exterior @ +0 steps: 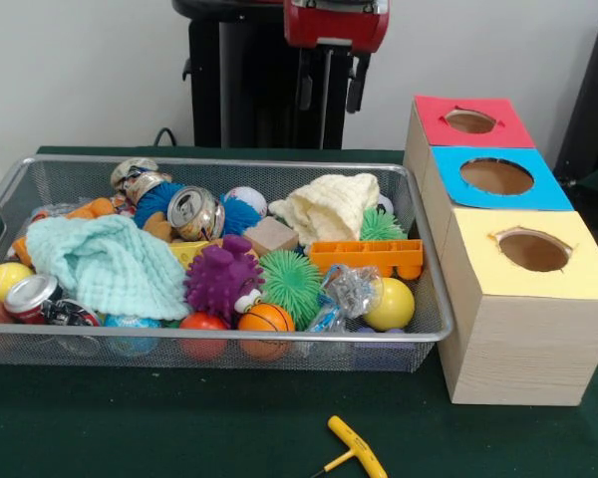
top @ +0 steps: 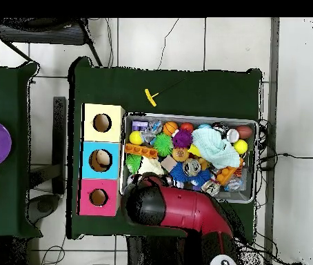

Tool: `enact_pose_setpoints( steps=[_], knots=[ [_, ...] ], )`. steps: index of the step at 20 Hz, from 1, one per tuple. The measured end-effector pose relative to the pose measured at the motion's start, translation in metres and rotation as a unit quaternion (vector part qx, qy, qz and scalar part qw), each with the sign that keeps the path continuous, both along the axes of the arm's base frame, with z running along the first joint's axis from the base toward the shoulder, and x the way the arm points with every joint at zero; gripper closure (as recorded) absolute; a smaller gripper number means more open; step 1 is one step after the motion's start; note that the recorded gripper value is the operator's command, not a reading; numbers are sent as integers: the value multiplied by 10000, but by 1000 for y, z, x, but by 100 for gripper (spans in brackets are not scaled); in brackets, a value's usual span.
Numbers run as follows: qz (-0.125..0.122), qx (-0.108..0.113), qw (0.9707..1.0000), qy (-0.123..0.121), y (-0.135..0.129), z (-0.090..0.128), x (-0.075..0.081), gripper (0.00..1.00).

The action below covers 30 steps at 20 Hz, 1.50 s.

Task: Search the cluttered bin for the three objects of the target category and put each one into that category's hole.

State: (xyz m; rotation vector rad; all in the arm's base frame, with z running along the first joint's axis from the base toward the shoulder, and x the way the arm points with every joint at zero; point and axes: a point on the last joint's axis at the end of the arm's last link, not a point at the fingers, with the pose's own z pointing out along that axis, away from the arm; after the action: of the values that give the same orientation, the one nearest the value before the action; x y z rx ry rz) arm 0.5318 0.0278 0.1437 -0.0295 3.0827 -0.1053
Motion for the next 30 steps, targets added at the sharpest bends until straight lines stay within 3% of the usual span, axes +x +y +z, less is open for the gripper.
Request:
enact_pose_setpoints(
  steps=[5,11,22,30],
  knots=[
    [-162,-30,9998,-74,-24,-4,15,0],
    [-325,-86,9991,-272,-52,-16,45,0],
    [-314,-191,9970,-680,-70,-36,95,0],
    [-327,-249,9953,-874,-78,-27,113,0]
  ],
)
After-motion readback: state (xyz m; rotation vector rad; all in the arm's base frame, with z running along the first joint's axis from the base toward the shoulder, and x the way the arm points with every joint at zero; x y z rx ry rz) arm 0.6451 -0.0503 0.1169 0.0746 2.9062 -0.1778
